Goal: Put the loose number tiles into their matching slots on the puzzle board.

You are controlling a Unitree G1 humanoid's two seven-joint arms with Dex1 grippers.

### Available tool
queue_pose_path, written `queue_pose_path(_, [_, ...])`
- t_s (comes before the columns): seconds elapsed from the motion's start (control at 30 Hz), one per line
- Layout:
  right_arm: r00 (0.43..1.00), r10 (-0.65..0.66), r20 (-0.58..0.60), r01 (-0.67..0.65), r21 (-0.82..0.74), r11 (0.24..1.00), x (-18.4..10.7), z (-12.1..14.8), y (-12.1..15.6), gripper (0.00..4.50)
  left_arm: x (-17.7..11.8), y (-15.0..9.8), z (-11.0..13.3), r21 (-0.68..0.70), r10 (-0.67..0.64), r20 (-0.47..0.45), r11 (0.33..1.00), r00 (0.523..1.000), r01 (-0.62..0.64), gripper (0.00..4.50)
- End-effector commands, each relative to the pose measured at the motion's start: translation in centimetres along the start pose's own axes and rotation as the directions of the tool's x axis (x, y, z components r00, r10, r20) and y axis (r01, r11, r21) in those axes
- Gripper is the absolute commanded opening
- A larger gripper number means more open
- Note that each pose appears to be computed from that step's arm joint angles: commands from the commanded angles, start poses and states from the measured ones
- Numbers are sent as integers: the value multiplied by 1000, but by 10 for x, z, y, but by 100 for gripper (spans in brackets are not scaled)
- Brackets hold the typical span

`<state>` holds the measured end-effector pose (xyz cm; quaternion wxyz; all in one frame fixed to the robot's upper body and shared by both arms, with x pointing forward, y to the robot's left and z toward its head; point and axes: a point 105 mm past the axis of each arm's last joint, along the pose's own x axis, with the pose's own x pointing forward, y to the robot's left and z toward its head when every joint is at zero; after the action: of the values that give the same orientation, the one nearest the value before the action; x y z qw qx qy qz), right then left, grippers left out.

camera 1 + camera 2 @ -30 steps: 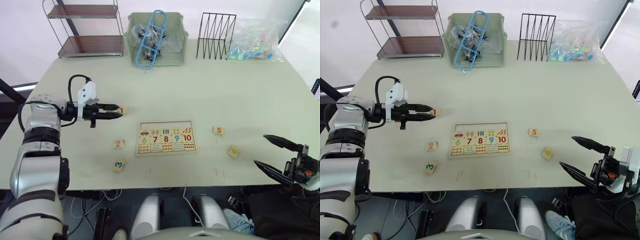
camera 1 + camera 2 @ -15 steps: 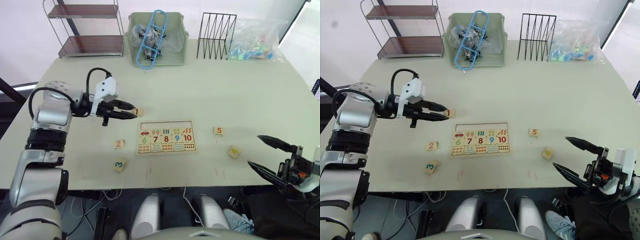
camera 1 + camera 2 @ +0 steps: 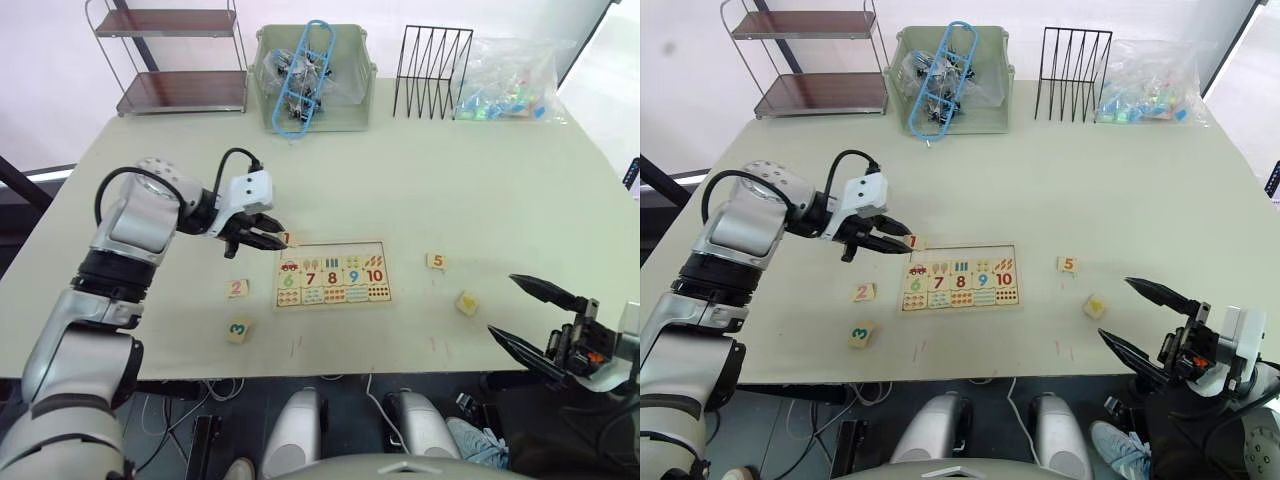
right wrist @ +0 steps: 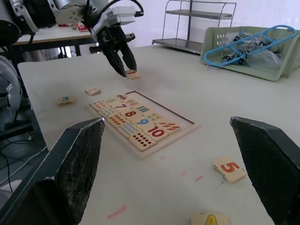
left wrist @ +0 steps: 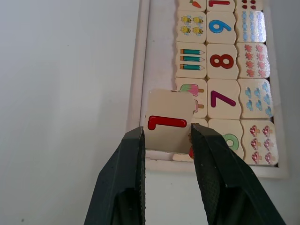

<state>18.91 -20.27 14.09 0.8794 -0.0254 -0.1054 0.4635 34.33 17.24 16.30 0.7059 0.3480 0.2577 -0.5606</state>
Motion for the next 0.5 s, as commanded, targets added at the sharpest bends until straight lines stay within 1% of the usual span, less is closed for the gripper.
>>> queue_pose_path(0.03, [1000, -2, 17, 3, -29, 1000, -1, 4, 1, 450, -4, 4, 8, 29, 32, -40, 999, 999, -30, 94])
queue_pose_path(0.2, [1000, -16, 1, 16, -33, 999, -5, 1, 1, 450, 1, 9, 2, 1, 63, -107, 998, 992, -63, 94])
queue_pose_path(0.3, [1000, -19, -5, 19, -37, 999, -6, 0, 1, 450, 4, 9, -1, -21, 57, -126, 998, 990, -60, 94])
queue_pose_path(0.5, [1000, -21, -6, 21, -43, 999, -8, -1, -1, 450, 10, 8, -6, -5, 50, -154, 999, 987, -51, 94])
